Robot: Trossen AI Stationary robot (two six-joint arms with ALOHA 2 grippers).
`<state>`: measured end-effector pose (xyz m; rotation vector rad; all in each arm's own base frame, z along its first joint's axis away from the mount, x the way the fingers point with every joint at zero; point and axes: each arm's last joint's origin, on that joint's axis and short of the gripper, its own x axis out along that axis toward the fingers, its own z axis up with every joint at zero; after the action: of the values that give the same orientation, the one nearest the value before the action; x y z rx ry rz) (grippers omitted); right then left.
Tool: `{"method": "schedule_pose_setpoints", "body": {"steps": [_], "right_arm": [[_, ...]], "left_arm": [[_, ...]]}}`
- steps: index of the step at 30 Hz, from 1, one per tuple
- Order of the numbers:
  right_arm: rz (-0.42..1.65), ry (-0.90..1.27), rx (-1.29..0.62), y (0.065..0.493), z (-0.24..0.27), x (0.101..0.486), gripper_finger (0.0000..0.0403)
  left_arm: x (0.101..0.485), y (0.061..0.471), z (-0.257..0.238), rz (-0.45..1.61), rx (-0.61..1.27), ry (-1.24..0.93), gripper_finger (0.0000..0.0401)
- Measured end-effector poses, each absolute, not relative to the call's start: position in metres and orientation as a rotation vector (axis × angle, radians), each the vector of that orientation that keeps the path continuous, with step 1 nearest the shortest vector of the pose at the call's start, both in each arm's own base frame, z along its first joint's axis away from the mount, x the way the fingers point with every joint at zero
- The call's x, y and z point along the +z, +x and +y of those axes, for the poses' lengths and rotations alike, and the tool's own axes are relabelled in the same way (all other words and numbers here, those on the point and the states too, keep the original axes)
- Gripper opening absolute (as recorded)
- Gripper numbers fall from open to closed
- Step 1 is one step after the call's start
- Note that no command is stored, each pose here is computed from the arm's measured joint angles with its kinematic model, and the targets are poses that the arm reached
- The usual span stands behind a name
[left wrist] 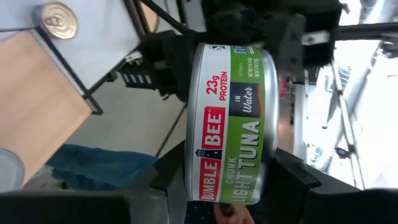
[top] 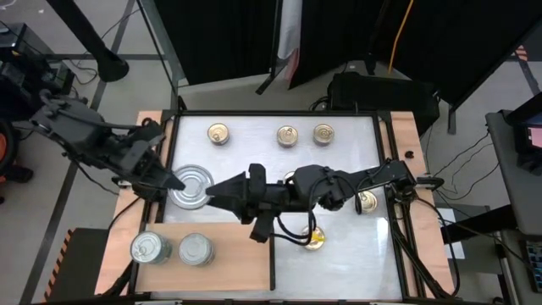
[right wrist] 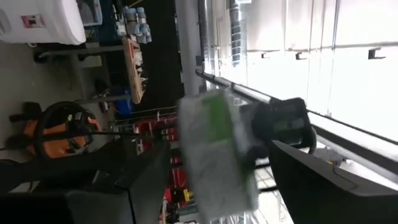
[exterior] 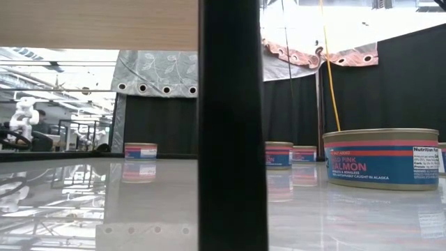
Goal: Stack canned seafood by type on shelf
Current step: Stack the green tuna can on top of the green tuna can on the shelf
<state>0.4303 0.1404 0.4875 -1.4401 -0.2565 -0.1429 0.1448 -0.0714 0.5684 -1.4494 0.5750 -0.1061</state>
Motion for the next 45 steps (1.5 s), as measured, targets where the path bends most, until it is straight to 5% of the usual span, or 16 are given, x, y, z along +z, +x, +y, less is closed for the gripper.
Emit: {"method": "schedule_pose_setpoints", "body": {"steps": [7, 21, 38, 45], "right_arm": [[-0.250, -1.447, -0.133, 0.431, 0.141, 0.486, 0.0250], [-0.204, -1.464, -0.137, 0.432, 0.138, 0.484, 0.0128], [-0.160, -1.420, -0.176, 0.433, 0.135, 0.483, 0.0133], [-0.202, -1.018, -0.313, 0.428, 0.120, 0.498, 0.0133]], "left_arm": [[0.565, 0.155, -0.070, 0.576, -0.064, -1.446, 0.0160], [0.564, 0.160, -0.064, 0.563, -0.038, -1.444, 0.0160], [0.568, 0.102, -0.035, 0.439, 0.049, -1.344, 0.0215], [0.562, 0.080, -0.019, 0.373, 0.177, -1.084, 0.0217]]}}
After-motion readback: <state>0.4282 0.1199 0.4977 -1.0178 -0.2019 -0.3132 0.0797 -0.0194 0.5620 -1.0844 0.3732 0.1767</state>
